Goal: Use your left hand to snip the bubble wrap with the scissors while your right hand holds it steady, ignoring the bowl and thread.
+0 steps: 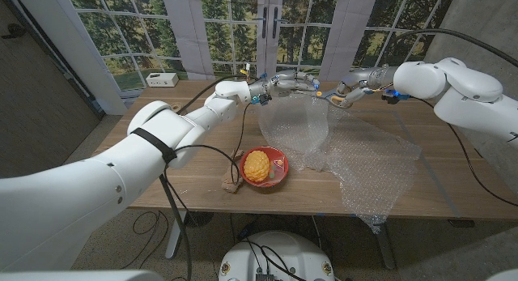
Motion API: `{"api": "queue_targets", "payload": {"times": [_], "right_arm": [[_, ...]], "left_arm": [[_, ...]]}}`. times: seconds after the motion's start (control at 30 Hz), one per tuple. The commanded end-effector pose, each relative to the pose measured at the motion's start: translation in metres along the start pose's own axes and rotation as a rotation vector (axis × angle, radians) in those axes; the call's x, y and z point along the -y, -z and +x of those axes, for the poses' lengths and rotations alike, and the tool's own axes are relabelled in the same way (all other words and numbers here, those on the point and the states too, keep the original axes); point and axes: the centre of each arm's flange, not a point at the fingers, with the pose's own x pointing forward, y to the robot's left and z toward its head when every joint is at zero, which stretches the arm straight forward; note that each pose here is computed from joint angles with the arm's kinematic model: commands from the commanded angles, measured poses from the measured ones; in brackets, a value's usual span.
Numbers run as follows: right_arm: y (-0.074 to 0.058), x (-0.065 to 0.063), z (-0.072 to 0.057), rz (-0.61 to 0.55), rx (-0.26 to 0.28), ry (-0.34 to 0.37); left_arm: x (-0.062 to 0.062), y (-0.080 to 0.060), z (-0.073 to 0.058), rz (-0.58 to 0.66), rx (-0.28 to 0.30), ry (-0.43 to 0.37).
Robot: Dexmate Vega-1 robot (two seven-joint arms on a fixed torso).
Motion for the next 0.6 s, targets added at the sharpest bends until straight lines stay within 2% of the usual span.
{"api": "queue_targets", "payload": {"times": [0.03,0.6], "right_arm": [[0.003,-0.002,0.003,0.047,0.014,-0.021],[0.017,-0.002,0.005,0.191,0.042,-0.095]], "left_arm": [[-0.001,0.001,0.002,-0.009,-0.007,-0.013],[-0.002,0.004,0.006,-0.018,-0.034,-0.035]]}}
